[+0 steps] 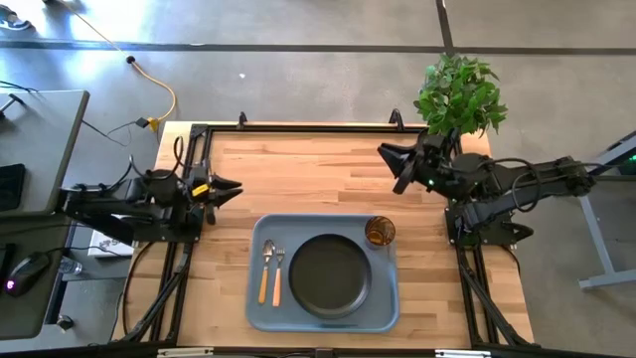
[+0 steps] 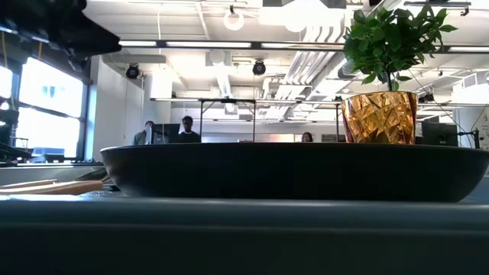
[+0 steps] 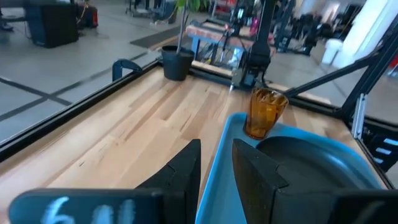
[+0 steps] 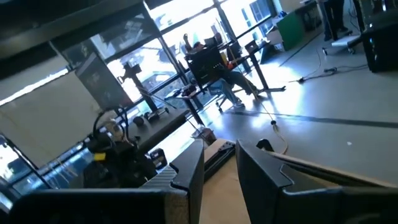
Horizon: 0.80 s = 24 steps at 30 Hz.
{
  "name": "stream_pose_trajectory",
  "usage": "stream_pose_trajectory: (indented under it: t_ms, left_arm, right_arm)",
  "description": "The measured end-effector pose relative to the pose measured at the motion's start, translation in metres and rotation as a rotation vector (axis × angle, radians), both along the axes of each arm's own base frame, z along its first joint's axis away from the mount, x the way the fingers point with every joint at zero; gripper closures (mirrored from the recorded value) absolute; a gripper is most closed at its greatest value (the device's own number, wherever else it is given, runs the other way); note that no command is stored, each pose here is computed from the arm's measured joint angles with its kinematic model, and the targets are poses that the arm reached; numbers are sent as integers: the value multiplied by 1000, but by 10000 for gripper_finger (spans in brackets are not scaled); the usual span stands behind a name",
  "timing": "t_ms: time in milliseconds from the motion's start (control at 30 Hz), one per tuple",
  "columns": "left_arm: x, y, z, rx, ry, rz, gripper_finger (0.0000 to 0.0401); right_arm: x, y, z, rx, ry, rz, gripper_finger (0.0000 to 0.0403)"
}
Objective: Pick and place plate/cup/fork/spoon on tray
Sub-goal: Return to Home Position
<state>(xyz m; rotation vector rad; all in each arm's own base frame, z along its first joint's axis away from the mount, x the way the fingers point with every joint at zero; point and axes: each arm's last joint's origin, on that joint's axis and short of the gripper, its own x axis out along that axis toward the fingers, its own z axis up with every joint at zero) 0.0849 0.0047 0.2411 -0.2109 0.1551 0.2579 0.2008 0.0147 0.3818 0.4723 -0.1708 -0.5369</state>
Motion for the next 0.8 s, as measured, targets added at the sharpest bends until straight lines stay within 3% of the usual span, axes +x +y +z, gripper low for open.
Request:
stream_pose_trajectory:
  t_ms: [300,533,800]
  left_arm:
    - [-7,0,-40,5,-45,-8,318]
    - [6,-5,-65,-27,-82,-164,318]
    - [8,-7,-70,-19,-69,-217,318]
  right_arm:
    - [0,-2,0,103,-64,-7,318]
    - [1,0,0,132,-76,68,318]
    - [-11,-1,8,35,-66,125,318]
